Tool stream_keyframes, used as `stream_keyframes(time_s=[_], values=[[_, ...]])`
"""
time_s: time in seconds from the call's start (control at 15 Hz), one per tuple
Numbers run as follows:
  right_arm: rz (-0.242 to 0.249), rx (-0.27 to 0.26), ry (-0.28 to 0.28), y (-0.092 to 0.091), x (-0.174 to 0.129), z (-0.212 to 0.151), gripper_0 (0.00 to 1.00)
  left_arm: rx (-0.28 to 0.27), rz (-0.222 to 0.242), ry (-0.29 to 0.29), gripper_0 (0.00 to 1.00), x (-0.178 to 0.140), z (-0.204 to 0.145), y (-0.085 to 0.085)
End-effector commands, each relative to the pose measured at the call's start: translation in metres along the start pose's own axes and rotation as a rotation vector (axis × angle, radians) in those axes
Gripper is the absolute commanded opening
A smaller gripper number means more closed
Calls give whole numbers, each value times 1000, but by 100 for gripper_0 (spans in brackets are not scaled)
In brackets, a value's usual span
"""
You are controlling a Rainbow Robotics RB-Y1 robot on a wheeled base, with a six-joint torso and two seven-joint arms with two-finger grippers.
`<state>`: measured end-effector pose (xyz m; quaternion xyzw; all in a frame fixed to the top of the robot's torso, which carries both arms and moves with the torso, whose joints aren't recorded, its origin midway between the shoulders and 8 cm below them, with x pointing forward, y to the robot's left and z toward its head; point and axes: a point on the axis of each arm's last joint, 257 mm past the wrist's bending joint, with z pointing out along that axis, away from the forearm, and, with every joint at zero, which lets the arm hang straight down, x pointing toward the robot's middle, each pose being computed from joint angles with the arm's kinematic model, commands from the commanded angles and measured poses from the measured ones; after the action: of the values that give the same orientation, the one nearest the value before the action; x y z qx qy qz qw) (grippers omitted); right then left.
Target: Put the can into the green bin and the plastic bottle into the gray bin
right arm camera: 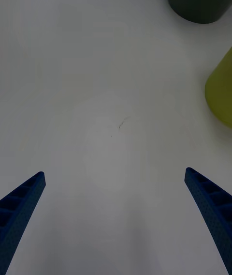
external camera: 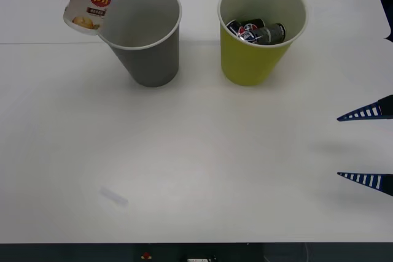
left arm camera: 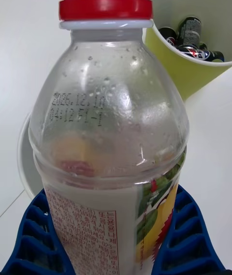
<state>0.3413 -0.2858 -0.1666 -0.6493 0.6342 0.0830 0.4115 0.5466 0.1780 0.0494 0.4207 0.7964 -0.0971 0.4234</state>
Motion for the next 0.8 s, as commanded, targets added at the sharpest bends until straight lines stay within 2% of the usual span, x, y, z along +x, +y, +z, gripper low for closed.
stream_keyframes(time_s=[0.07,0.27,0.4,0.67,0.73,0.8], values=[[0,0,0,0,0,0,100,1,-11,11,0,-13,20,3],[0,0,0,0,0,0,100,2,-34,1,0,-21,40,6],[0,0,0,0,0,0,100,-22,-6,5,0,-25,50,7],[0,0,0,0,0,0,100,-26,2,1,0,-26,52,8],[0,0,0,0,0,0,100,-26,11,-1,23,-26,52,8],[0,0,0,0,0,0,100,-21,19,-3,83,-27,52,6]])
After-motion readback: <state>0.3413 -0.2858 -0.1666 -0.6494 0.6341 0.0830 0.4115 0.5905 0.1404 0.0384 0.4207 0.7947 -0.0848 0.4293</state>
